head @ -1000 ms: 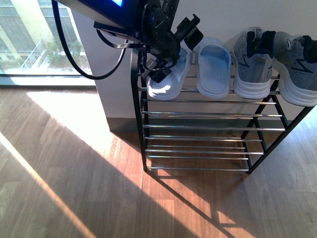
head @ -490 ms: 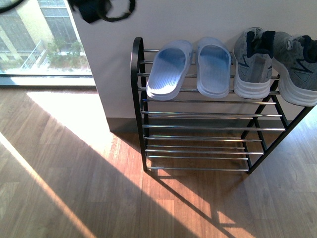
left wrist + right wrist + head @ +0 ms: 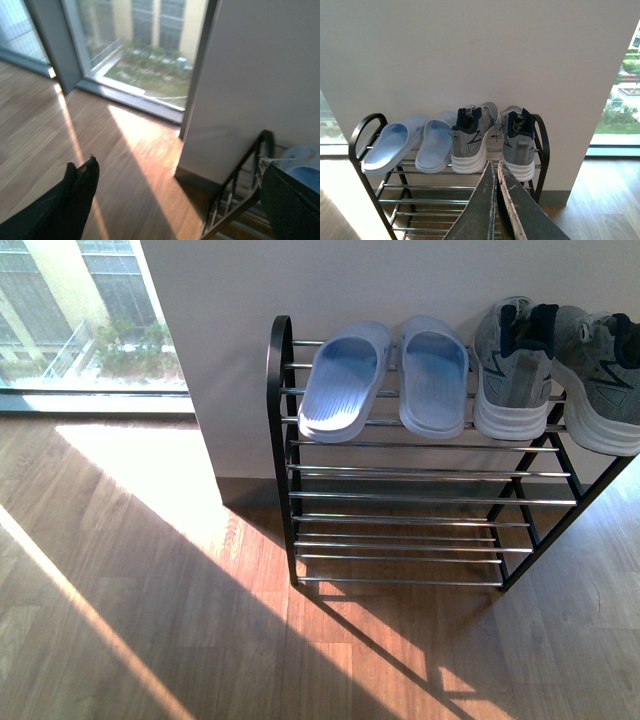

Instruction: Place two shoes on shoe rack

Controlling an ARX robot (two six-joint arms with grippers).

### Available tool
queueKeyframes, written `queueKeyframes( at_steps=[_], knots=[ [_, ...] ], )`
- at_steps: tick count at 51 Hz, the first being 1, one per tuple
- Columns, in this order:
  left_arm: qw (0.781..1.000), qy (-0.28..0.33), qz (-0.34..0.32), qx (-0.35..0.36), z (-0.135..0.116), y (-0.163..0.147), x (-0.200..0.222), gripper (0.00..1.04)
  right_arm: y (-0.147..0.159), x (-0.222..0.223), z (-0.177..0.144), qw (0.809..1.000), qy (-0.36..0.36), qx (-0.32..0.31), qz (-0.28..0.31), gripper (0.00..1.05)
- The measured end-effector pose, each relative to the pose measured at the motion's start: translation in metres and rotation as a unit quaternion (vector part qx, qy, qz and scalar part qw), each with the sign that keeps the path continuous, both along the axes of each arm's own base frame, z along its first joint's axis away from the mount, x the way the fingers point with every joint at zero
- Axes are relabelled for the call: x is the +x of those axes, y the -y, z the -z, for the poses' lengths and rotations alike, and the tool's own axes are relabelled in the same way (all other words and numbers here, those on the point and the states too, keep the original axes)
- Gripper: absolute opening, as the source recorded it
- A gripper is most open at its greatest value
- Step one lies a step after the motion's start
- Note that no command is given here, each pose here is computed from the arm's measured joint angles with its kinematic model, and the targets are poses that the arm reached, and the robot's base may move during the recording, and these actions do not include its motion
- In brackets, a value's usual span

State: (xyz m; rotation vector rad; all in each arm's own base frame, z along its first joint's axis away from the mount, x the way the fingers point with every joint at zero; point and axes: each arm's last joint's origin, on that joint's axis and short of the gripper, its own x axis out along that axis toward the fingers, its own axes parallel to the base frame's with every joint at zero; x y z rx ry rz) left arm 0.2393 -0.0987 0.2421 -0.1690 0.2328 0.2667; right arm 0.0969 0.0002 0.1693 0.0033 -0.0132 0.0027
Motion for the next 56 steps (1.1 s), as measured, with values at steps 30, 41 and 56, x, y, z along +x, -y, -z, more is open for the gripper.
queueKeyframes(
  at_steps=[30, 41, 56],
  knots=[
    [0.982, 0.113, 0.133, 0.078, 0.052, -0.073, -0.071, 0.01, 0.0, 0.0, 0.0, 1.0, 0.0, 0.0, 0.0, 0.92],
    [0.981, 0.113, 0.135, 0.078, 0.06, -0.083, -0.086, 0.01, 0.0, 0.0, 0.0, 1.0, 0.0, 0.0, 0.0, 0.96],
    [0.982, 0.113, 0.131, 0.079, 0.067, -0.098, -0.101, 0.01, 0.0, 0.0, 0.0, 1.0, 0.0, 0.0, 0.001, 0.96]
  ],
)
